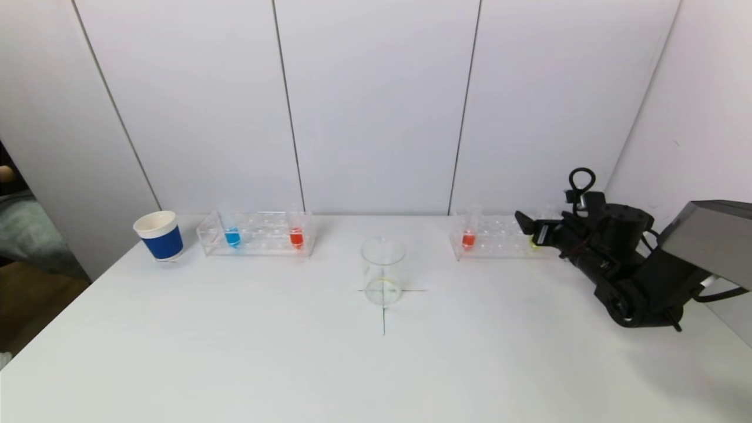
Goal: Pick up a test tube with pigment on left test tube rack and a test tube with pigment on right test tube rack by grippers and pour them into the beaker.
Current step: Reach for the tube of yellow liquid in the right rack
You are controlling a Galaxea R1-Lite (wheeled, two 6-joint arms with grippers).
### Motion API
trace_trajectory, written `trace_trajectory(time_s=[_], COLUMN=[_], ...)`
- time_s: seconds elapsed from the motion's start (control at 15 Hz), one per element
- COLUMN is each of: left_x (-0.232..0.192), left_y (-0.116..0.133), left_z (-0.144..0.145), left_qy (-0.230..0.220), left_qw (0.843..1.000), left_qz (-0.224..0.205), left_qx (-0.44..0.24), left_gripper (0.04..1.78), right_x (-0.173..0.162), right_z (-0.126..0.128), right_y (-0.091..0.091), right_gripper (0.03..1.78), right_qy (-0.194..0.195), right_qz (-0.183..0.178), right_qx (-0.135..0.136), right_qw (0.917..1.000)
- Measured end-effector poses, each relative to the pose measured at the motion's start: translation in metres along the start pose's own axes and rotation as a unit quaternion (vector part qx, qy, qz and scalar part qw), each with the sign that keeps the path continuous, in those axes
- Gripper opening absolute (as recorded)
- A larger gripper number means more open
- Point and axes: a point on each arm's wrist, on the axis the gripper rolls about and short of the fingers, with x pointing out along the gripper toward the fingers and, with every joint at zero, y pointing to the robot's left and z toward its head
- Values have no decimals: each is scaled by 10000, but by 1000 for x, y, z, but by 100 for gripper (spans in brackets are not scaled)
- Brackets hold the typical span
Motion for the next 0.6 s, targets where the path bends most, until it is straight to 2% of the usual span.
trace_trajectory(time_s=[0.6], left_x=[0], left_y=[0], left_z=[0], left_qy=[2], left_qw=[10000], left_qz=[0], left_qx=[0], left_gripper=[176], right_x=[0], right_z=[-2], right_y=[1], right_gripper=[177], right_qy=[11], right_qz=[9], right_qx=[-8], right_qw=[10000])
